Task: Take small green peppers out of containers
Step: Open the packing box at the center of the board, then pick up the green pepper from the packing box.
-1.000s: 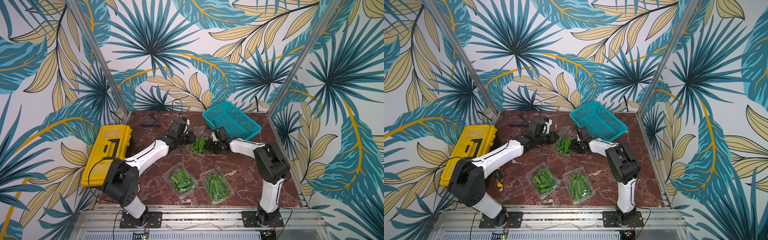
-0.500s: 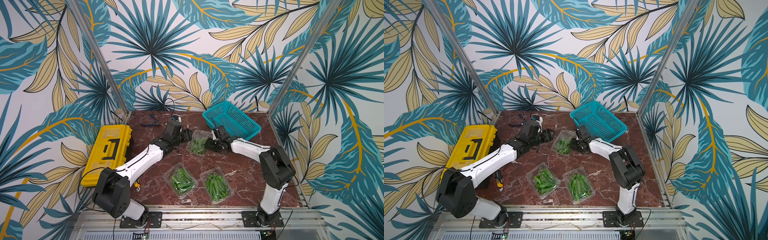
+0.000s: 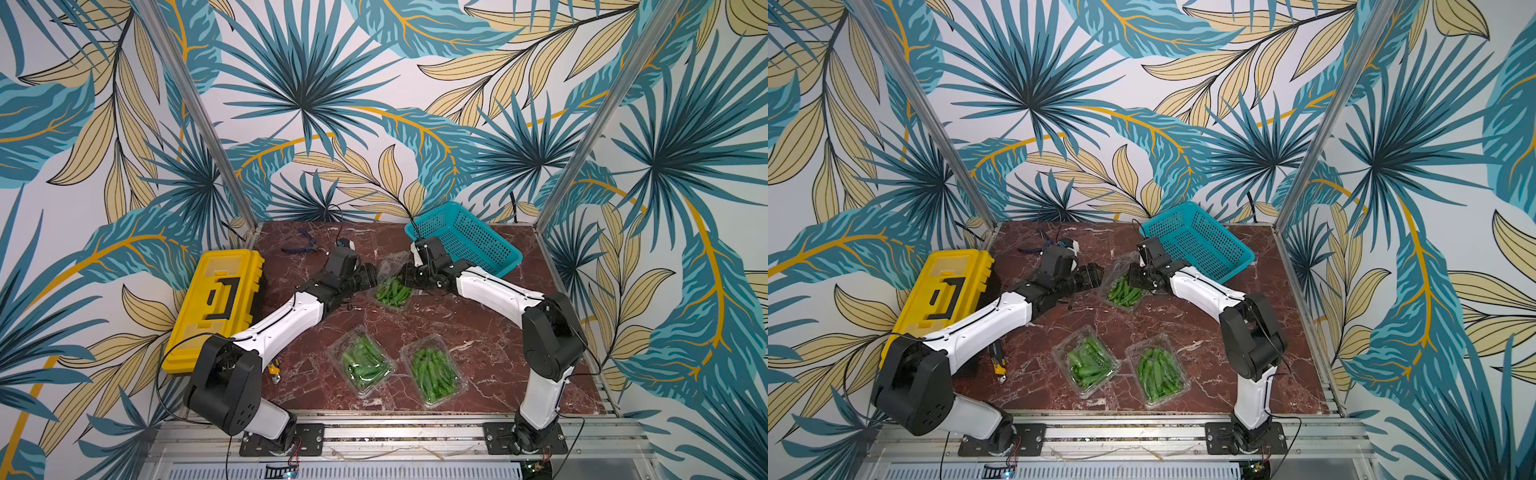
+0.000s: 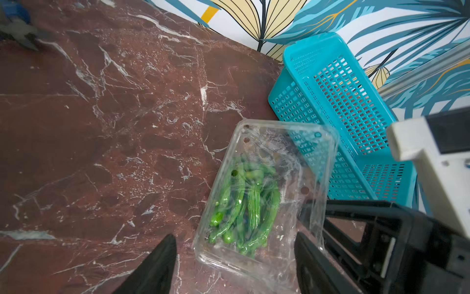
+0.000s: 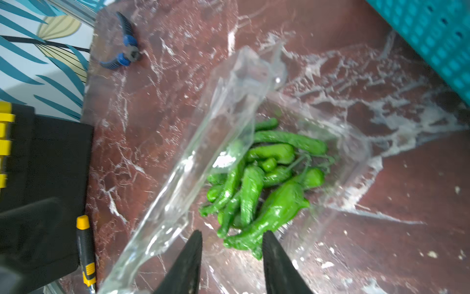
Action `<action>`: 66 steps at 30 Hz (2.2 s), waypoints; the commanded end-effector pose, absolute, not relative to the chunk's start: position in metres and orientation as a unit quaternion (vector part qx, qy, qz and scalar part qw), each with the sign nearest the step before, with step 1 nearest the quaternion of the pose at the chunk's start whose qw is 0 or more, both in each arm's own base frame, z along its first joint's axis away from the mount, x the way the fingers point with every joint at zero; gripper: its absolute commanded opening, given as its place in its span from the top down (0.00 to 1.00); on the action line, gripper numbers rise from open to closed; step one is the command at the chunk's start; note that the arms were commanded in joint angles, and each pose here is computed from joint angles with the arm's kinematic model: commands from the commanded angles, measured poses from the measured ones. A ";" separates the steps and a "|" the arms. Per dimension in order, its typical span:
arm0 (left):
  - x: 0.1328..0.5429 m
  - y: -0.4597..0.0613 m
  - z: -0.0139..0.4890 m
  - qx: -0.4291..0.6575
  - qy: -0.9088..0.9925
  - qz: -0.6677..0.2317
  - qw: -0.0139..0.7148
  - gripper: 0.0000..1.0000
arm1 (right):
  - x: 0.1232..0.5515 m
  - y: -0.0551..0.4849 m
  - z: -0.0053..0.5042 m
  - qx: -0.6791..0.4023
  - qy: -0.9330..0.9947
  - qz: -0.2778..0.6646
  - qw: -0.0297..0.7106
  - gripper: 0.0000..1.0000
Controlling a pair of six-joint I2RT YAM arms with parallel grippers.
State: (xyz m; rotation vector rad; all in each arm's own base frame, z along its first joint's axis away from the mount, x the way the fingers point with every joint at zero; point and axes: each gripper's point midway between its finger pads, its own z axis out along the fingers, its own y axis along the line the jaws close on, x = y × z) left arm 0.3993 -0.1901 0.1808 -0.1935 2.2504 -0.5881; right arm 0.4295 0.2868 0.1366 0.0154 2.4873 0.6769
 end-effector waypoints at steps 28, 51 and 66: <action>0.412 -0.194 0.168 -0.048 0.893 -0.210 0.394 0.11 | 0.425 0.306 0.075 -0.013 0.959 0.202 0.200 0.60; 0.422 -0.238 0.127 -0.020 0.913 -0.203 0.352 0.23 | 0.428 0.306 0.048 -0.024 0.966 0.179 0.185 0.82; 0.417 -0.259 0.135 0.048 0.912 -0.196 0.358 0.29 | 0.440 0.299 0.159 -0.053 0.913 0.233 0.331 0.94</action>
